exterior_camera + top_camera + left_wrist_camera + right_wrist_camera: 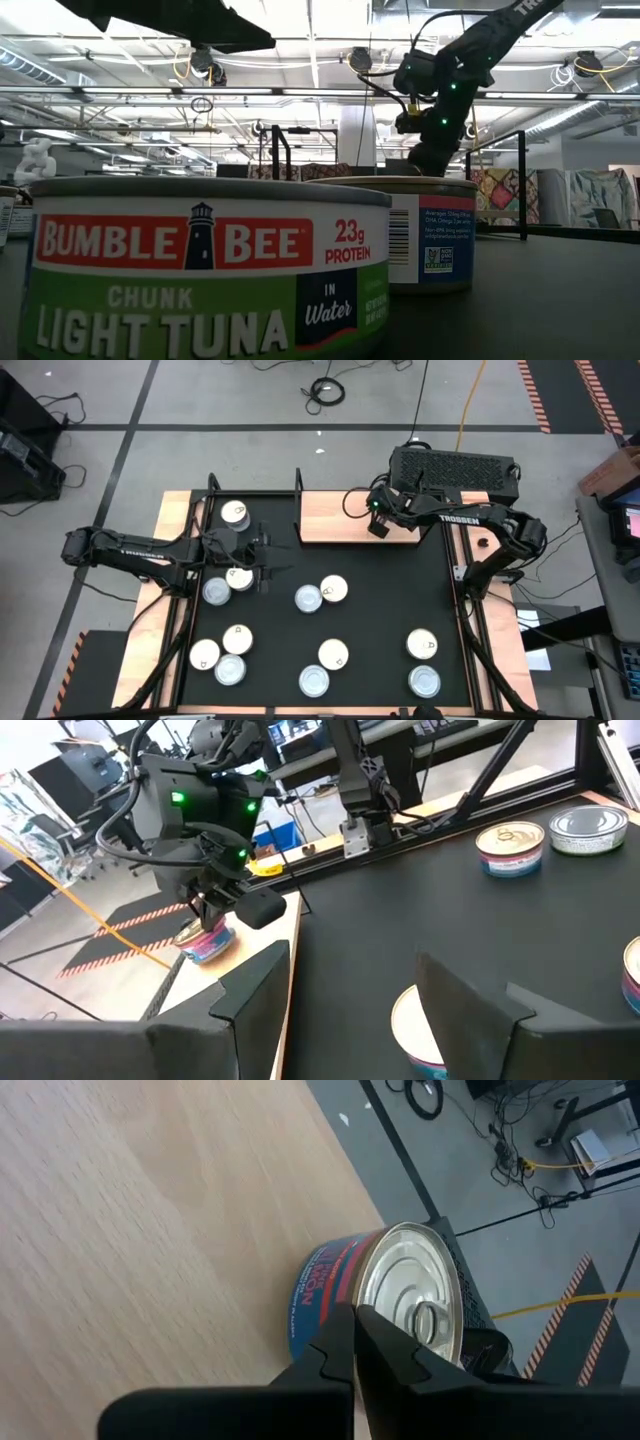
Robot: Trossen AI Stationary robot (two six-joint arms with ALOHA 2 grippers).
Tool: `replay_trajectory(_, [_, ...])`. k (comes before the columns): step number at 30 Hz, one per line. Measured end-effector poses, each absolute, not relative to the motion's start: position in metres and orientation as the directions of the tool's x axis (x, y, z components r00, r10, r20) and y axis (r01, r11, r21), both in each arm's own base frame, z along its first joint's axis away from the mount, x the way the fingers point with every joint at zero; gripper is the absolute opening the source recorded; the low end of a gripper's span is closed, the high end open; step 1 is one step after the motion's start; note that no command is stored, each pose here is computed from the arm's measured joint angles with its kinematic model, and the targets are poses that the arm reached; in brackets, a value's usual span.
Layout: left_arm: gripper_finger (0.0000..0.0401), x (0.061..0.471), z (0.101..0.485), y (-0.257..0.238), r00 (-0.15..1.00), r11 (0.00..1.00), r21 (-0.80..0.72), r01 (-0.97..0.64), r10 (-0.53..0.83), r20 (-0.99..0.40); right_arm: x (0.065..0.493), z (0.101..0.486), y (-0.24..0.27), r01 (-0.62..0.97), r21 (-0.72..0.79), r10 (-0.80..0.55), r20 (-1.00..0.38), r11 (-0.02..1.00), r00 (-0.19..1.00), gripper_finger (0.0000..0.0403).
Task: Stack canned seafood by type on shelf
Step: Put the blue pink tuna can on the shelf
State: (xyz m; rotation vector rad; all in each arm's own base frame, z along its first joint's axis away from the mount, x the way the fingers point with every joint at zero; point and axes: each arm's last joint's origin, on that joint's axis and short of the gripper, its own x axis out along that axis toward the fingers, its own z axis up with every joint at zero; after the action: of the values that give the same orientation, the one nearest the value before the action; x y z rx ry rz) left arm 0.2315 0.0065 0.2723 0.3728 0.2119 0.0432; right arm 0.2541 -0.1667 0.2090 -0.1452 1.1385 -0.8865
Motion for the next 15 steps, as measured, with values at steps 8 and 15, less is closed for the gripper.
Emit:
replay_trajectory(8, [0.0216,0.2315,0.2723,0.0065,0.977,0.94,0.342,-0.008,0.08,-0.198,0.2524,0.2093,-0.1702,0.548,-0.521,-0.68,-0.722,0.654,0.125,0.0])
replay_trajectory(15, [0.0216,0.2314,0.2721,0.0064,0.977,0.94,0.342,-0.007,0.08,-0.2,0.2524,0.2087,-0.1696,0.547,-0.503,-0.664,-0.735,0.669,0.136,0.0])
